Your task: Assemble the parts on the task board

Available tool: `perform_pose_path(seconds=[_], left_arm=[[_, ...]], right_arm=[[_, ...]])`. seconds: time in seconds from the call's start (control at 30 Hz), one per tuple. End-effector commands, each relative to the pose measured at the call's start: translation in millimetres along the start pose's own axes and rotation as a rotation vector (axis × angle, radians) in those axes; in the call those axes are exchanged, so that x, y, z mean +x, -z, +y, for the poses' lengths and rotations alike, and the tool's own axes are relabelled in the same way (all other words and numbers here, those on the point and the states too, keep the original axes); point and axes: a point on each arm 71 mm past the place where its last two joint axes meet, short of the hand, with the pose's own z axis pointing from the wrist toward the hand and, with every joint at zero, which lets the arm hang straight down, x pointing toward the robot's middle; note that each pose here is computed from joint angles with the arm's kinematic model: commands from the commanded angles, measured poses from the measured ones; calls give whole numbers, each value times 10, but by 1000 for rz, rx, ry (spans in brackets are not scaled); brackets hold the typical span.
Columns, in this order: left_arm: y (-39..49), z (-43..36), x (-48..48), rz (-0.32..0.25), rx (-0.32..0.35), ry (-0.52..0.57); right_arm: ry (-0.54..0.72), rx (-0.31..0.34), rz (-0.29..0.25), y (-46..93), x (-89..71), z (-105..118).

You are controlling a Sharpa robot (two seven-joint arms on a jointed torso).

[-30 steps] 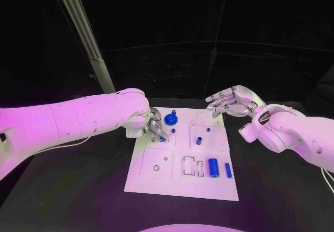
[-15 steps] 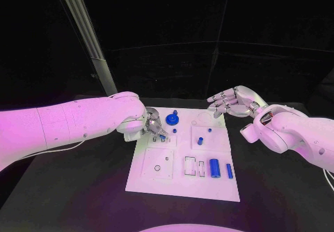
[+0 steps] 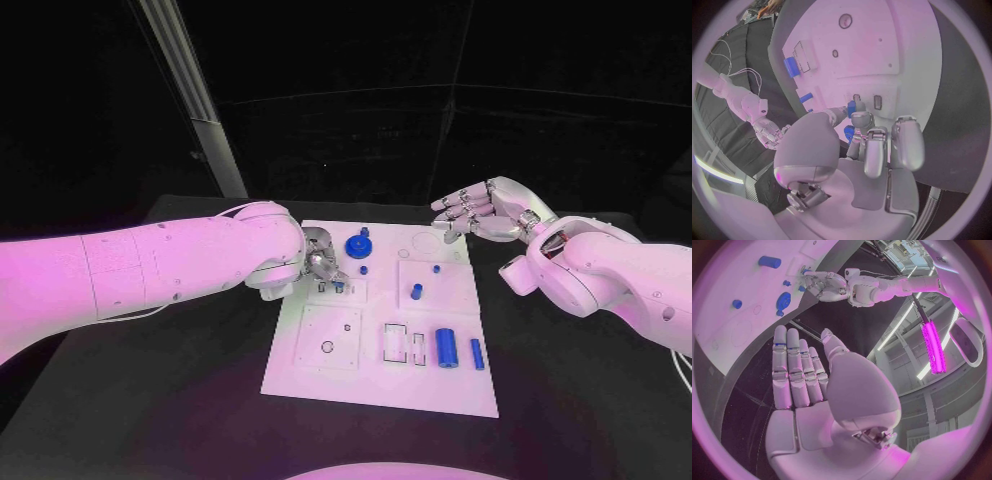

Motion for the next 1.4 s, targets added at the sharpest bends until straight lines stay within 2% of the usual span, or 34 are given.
perform_pose_path(seconds=[0.03, 0.8, 1.4], left_arm=[[-2, -18, -13, -52, 13, -46], [-18, -9, 74, 23, -14, -102], [-19, 10, 84, 40, -27, -113]], right_arm=[[1, -12, 1, -5, -4, 16], [0, -13, 4, -12, 3, 17], [0, -14, 6, -16, 10, 22]])
